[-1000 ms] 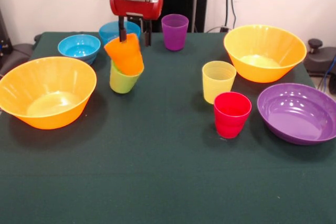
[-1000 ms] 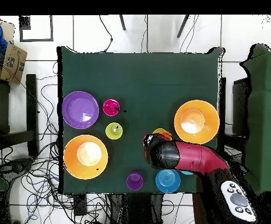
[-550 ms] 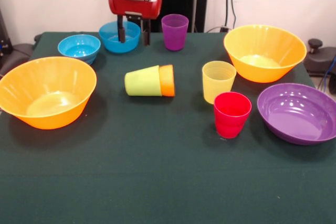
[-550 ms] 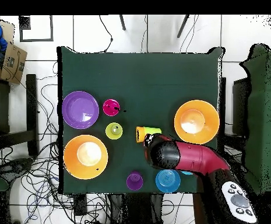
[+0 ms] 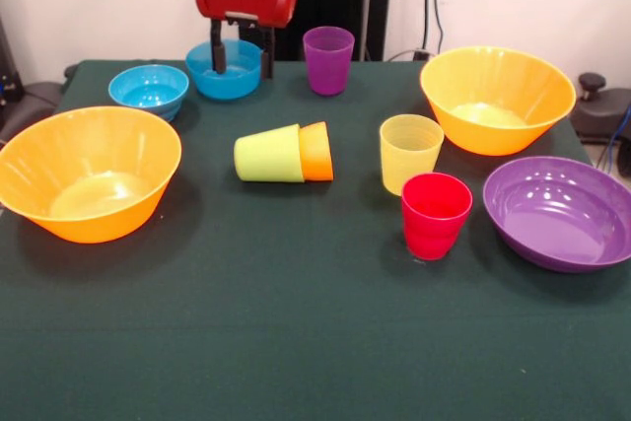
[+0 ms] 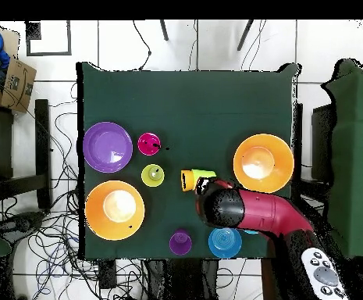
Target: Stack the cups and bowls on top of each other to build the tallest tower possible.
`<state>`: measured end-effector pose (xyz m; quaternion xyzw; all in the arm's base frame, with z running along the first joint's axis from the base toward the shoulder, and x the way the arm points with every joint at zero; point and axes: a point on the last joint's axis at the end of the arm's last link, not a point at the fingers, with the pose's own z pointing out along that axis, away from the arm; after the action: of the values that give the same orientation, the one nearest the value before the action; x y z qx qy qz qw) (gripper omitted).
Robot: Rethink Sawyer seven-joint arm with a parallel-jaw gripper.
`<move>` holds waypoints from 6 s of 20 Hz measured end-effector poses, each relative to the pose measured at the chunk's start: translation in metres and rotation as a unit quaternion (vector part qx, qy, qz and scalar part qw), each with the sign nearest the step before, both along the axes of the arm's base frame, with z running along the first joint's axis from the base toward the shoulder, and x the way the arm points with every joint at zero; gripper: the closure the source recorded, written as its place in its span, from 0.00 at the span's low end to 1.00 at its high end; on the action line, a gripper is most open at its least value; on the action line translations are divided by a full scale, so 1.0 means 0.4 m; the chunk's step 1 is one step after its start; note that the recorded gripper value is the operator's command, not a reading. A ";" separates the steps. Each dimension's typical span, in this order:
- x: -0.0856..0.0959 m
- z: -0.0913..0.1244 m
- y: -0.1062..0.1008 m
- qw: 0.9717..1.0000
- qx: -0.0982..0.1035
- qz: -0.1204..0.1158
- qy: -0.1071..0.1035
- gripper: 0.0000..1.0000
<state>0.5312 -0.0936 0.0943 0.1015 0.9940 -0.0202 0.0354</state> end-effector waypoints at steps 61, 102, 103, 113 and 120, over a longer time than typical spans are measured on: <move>0.016 -0.027 -0.202 0.998 -0.002 -0.067 -0.012 0.00; 0.084 -0.004 -0.251 0.994 0.032 -0.089 -0.049 0.00; 0.088 -0.013 -0.251 0.994 0.034 -0.090 -0.049 0.00; 0.134 -0.102 -0.252 0.993 0.050 -0.093 -0.045 0.00; 0.150 -0.141 -0.242 0.993 0.060 -0.093 -0.043 0.00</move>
<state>0.5912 -0.1905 0.0379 0.1961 0.9772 0.0411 0.0697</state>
